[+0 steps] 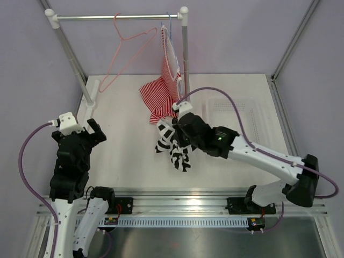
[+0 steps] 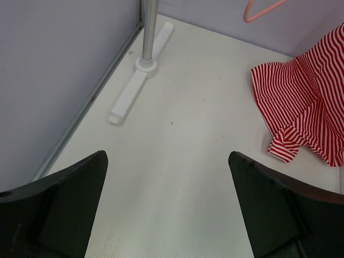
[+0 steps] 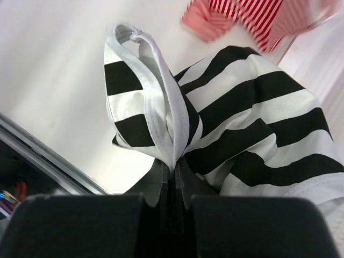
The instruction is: Remove the tank top from the hanger
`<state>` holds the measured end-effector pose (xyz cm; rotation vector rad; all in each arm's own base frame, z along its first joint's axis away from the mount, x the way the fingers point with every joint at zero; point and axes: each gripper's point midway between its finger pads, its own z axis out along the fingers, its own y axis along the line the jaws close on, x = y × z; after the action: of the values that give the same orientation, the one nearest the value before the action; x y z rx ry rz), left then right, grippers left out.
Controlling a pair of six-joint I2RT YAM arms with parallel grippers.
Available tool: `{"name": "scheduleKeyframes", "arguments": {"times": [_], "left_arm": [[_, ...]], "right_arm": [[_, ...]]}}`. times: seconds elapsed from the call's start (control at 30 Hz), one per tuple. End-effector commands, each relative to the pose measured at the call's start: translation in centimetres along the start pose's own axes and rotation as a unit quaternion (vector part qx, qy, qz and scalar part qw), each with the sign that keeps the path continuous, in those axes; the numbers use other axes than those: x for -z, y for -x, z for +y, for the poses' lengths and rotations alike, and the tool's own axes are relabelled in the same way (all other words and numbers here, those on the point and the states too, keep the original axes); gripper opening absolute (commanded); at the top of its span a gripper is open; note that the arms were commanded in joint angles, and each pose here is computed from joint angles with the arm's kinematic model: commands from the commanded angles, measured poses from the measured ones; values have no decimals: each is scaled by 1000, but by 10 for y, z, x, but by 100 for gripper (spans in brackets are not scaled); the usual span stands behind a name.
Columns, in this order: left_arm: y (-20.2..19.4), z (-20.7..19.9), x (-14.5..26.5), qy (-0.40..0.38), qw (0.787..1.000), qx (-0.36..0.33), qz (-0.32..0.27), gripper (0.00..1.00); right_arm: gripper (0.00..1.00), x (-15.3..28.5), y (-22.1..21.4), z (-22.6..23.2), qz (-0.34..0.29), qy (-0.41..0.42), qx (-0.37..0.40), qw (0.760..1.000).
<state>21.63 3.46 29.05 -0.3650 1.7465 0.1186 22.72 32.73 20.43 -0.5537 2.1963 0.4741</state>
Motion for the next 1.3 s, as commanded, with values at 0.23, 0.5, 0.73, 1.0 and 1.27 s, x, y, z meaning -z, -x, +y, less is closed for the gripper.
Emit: {"name": "scheduleKeyframes", "arguments": {"times": [0.23,0.5,0.73,1.0,1.27], "left_arm": [[15,1,-4,8,999,14,-32,99],[14,1,-6,12,999,14,-30,99],[13,0,-7,11,1000,12,-27,99],[12,3,-6,14,999,10,-29,99],[11,5,-8,22,999,8,-26,99]], "right_arm": [[0,159,100,-90,-146,-172,5,974],[0,201,90,-182,-127,-310,-28,942],[0,140,58,-241,-43,-359,-69,930],[0,54,41,-264,6,-336,-122,934],[99,41,15,-284,46,-376,-140,915]]}}
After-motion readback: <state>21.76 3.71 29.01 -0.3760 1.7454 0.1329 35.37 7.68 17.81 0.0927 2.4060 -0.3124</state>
